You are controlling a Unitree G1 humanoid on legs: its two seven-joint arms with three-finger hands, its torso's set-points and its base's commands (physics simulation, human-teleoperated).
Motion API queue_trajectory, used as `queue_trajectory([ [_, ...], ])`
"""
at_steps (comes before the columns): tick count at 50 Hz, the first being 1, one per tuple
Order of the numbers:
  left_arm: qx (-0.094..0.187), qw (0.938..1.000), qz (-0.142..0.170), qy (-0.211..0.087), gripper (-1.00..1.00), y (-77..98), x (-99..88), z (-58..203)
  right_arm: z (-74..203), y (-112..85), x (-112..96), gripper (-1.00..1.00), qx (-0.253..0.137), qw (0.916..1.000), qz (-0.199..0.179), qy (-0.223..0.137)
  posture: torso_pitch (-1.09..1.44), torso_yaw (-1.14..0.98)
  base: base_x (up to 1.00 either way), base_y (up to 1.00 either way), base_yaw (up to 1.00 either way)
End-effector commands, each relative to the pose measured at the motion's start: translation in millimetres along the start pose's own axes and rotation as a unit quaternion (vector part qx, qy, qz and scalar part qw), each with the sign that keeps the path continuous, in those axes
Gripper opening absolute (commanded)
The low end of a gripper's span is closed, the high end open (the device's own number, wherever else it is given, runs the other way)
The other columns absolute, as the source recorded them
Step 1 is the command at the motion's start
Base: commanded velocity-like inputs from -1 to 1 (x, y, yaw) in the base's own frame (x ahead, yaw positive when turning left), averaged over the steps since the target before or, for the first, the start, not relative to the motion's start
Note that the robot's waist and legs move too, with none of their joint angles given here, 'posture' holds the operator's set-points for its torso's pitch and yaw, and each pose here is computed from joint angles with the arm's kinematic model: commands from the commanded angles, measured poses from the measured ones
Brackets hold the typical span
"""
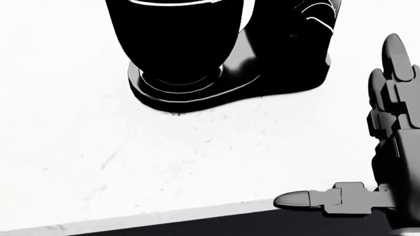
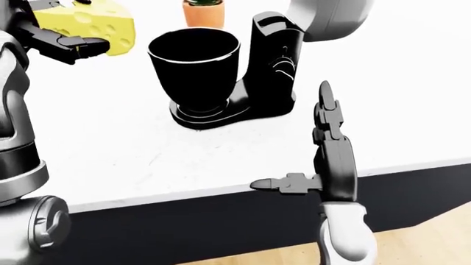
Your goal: Place the cheese in the stand mixer bowl.
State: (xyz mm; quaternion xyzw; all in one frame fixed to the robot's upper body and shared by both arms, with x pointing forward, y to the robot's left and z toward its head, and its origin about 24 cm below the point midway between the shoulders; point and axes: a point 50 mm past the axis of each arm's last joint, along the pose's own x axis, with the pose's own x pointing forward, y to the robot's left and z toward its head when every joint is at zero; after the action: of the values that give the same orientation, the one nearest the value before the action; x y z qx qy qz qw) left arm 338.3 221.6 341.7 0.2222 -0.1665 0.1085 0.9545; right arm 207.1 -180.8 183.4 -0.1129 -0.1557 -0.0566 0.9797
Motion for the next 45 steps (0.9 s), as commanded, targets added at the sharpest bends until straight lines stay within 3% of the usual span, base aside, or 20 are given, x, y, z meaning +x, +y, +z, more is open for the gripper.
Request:
queue_trajectory([
  [1, 0.002, 0.9982, 0.023, -0.055, -1.0, 8.2, -1.2, 24, 13, -1.8, -1, 1.0, -0.004, 0.9992, -0.006, -0.04, 0.0, 0.0, 0.0, 0.0, 0.0],
  [26, -0.011, 0.9963, 0.03, -0.08, -1.0, 0.3, 19.5, 44, 19, -5.5, -4, 1.0, -0.006, 0.9988, -0.012, -0.047, 0.0, 0.0, 0.0, 0.0, 0.0],
  [30, -0.02, 0.9962, 0.03, -0.079, -1.0, -7.5, 23.5, 41, 19, -5.6, -4, 1.0, -0.005, 0.9988, -0.012, -0.047, 0.0, 0.0, 0.0, 0.0, 0.0],
  [45, -0.016, 0.9961, 0.024, -0.084, -1.0, -31.3, 35.7, 45, 17, -6.0, -4, 1.0, -0.002, 0.9989, -0.011, -0.046, 0.0, 0.0, 0.0, 0.0, 0.0],
])
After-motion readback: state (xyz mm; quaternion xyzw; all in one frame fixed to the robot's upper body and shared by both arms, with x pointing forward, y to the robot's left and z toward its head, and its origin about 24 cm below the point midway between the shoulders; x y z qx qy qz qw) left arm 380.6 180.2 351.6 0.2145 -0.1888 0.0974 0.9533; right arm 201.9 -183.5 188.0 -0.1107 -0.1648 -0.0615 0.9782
